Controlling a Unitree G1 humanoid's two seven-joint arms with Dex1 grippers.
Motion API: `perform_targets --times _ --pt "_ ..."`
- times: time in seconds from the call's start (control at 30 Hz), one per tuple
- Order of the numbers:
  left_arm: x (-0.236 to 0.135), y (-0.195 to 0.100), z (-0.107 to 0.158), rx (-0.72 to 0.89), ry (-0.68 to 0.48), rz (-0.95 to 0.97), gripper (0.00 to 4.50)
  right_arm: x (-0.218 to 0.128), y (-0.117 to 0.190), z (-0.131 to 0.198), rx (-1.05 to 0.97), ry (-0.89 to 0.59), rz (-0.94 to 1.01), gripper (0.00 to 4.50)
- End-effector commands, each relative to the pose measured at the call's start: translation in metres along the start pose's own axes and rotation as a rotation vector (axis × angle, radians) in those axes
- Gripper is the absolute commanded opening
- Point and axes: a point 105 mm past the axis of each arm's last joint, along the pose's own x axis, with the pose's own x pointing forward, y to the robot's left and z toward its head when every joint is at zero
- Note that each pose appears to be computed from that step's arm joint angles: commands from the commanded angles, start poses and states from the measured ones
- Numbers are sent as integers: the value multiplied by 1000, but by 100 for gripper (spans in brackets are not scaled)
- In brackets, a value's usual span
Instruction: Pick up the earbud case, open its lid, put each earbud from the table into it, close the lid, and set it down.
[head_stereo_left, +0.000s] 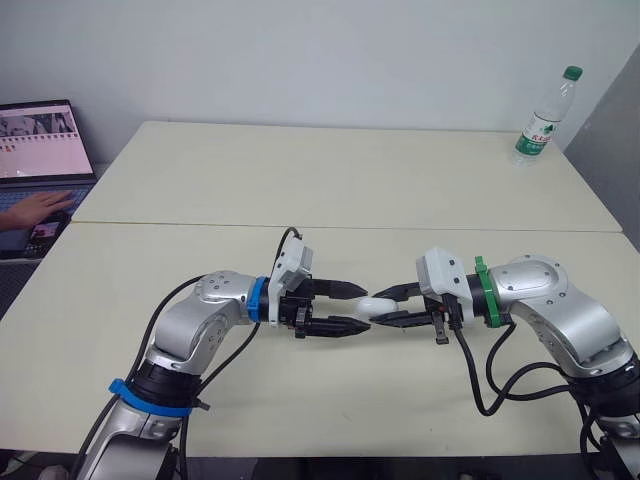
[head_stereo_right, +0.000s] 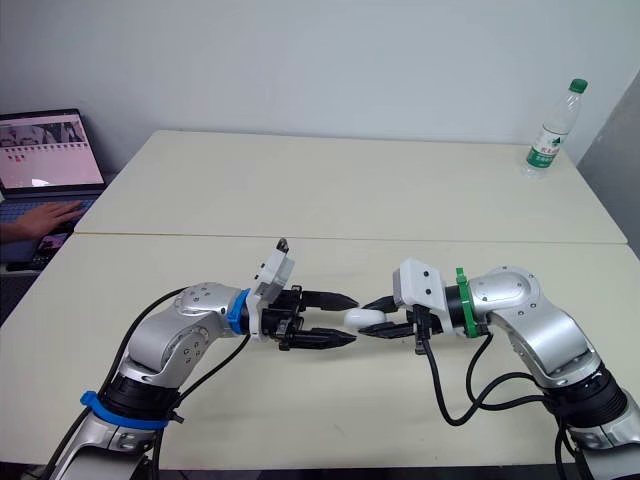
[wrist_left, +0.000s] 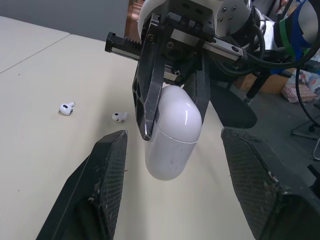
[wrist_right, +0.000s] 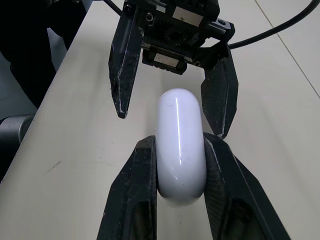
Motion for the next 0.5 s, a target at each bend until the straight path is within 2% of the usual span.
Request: perform_targets --times 0.03,0.13,0.27,0.3,0.5 --pt "-2 -2 10 38 -19 -20 295 -6 -3 8 -42 -4 -19 80" --pt "-2 -2 8 35 -11 -22 232 -6 -3 8 -43 -7 -20 80" --pt "-3 -2 7 34 -6 -22 106 -7 -4 9 -43 -7 -22 80" --pt "-3 -2 7 35 -5 -21 88 -7 -4 9 -42 -7 -23 80" --pt "-3 -2 6 38 -3 -16 88 -7 -5 9 -31 -9 -31 80"
